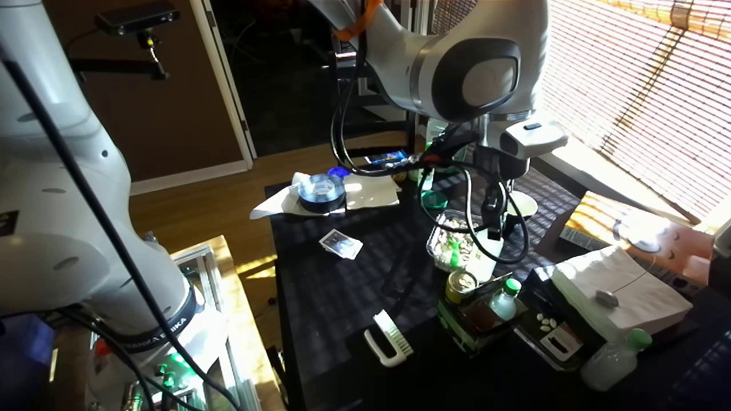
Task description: Move one bottle to the right
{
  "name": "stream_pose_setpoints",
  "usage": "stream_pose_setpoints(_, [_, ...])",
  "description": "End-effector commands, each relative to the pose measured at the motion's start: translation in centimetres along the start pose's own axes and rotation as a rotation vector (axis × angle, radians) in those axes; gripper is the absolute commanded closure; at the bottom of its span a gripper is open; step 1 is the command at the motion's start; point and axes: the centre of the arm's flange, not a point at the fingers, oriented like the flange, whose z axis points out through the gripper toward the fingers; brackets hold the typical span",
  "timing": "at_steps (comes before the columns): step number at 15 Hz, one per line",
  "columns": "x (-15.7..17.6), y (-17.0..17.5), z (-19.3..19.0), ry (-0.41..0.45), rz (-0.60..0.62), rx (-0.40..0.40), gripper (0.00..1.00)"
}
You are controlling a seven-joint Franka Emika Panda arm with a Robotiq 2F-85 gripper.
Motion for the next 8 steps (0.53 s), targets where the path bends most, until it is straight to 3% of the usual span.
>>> stream_pose_setpoints(1, [-0.47, -0.24, 0.11, 0.010, 0.042, -0.001, 0.93])
stream_pose_setpoints(8, [0.49, -0.14, 0.00, 0.027, 0.122, 0.003, 0.93])
